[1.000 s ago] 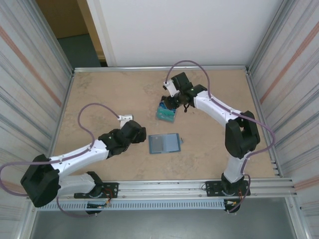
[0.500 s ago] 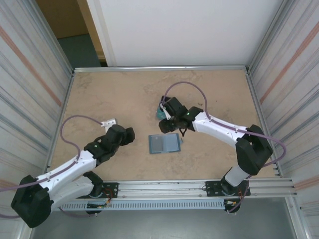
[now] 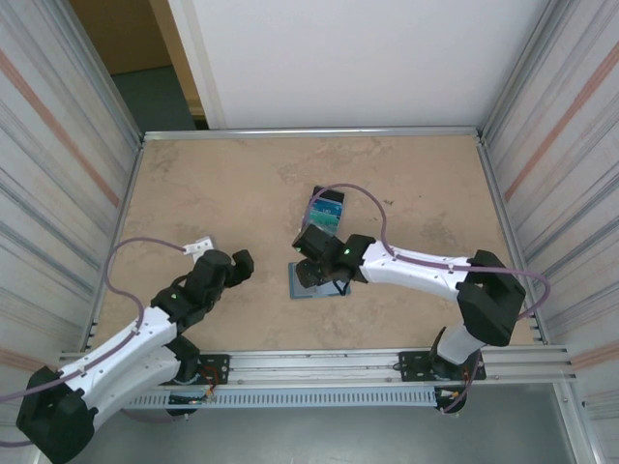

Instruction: Take the credit cards out of the card holder

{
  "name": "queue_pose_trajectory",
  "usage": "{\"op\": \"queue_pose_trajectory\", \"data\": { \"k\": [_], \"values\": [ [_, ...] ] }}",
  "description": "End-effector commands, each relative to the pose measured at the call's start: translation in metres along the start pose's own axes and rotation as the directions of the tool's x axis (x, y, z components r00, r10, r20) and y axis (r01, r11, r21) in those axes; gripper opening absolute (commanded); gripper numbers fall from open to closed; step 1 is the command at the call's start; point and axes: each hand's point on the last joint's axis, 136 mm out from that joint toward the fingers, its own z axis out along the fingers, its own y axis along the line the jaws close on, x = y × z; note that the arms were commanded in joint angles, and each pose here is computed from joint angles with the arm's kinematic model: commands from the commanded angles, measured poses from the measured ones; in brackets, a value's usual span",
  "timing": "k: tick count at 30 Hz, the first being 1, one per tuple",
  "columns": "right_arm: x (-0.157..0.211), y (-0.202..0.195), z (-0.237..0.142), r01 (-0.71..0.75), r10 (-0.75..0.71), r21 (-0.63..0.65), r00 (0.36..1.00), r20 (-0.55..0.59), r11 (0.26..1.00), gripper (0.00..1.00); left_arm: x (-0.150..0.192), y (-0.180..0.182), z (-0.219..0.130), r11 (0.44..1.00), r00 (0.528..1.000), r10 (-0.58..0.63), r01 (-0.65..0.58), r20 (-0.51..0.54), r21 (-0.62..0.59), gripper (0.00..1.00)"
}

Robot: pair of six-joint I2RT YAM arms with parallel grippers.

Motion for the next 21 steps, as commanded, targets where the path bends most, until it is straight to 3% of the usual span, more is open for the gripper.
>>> {"op": "queue_pose_trajectory", "data": {
  "k": [1,8,15,21],
  "values": [
    [0.008,0.002,0.007,-0.032,0.034,0.051,0.999,-0.043,0.998,0.5,-0.005,0.009,-0.002,0.999,0.998,-0.044,0.045,0.039,-0.021,0.99],
    [0.017,0.021,0.026,-0.037,0.037,0.007,0.994,-0.102,0.999,0.5,-0.005,0.013,-0.001,0.998,0.999,-0.04,0.041,0.037,-0.037,0.99],
    [0.024,0.033,0.037,0.019,-0.014,0.034,0.99,-0.139,0.999,0.44,-0.004,0.016,0.001,0.998,0.999,-0.037,0.039,0.035,-0.053,0.99],
    [0.027,0.036,0.045,0.05,-0.041,0.058,0.988,-0.151,0.997,0.45,-0.001,0.016,0.004,0.998,0.999,-0.038,0.04,0.021,-0.057,0.99]
  ]
}}
